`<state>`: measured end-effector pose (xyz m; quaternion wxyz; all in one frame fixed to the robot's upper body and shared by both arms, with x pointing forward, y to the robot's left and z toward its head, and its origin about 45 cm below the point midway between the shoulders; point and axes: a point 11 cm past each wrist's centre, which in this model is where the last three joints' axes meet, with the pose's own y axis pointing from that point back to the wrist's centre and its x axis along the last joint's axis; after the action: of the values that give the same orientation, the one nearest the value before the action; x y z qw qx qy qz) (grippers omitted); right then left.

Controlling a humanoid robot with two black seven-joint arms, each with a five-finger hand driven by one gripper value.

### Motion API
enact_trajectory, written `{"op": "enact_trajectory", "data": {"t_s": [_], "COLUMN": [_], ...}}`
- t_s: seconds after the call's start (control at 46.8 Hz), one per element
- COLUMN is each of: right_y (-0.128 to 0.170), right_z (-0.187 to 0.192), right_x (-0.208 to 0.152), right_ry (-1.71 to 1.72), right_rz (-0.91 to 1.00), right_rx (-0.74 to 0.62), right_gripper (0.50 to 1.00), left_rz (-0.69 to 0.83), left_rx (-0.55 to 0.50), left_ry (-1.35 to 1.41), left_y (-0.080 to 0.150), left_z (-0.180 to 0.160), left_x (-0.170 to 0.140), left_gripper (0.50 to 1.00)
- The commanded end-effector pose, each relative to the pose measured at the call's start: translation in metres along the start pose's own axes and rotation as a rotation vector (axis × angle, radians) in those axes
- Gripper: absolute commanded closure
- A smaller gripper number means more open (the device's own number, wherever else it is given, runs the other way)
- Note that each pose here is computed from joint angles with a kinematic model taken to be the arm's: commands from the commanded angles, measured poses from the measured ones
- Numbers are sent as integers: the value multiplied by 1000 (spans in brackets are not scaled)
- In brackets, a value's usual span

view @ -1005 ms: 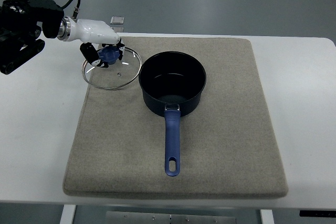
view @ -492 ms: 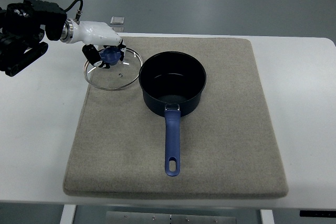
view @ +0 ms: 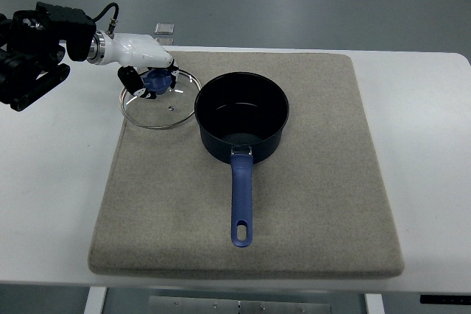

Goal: Open pot lid and place left with left hand
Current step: 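Lower the lid onto the mat beside the saucepan, nearer the left arm, then open the left hand and lift it away from the lid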

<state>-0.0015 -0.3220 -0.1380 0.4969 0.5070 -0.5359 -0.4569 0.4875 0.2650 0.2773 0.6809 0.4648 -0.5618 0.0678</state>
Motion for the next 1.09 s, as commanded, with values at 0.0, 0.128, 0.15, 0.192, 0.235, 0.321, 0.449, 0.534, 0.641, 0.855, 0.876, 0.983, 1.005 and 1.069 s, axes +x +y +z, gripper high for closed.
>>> {"op": "enact_trajectory", "data": {"t_s": [0.0,0.128,0.15,0.192,0.235,0.321,0.449,0.534,0.641,0.855,0.876,0.983,1.005,1.069], "right_y": [0,0,0,0,0,0,0,0,0,0,0,0,0,0], "right_z": [0,0,0,0,0,0,0,0,0,0,0,0,0,0], "right_x": [0,0,0,0,0,0,0,0,0,0,0,0,0,0], "right_ry": [0,0,0,0,0,0,0,0,0,0,0,0,0,0], "right_rz": [0,0,0,0,0,0,0,0,0,0,0,0,0,0], "right_rx": [0,0,0,0,0,0,0,0,0,0,0,0,0,0], "right_gripper": [583,583,583,583,583,583,583,583,583,583,583,583,583,583], "left_rz": [0,1,3,3,5,4,0,-3,-2,30,37,101,116,170], "left_rx": [0,-1,-1,-2,-1,-3,-8,-10,-10,-21,-26,-45,-43,-45], "left_ry": [2,5,7,10,10,13,17,18,17,15,16,27,31,51], "left_y": [0,0,0,0,0,0,-1,-1,-1,1,1,7,10,19], "left_z": [0,0,0,0,0,1,2,3,3,5,6,10,8,7], "left_x": [-1,-1,0,-1,0,-1,-1,-2,-1,12,14,40,46,66], "left_gripper": [1000,922,886,813,789,731,690,690,690,690,690,688,688,686]}}
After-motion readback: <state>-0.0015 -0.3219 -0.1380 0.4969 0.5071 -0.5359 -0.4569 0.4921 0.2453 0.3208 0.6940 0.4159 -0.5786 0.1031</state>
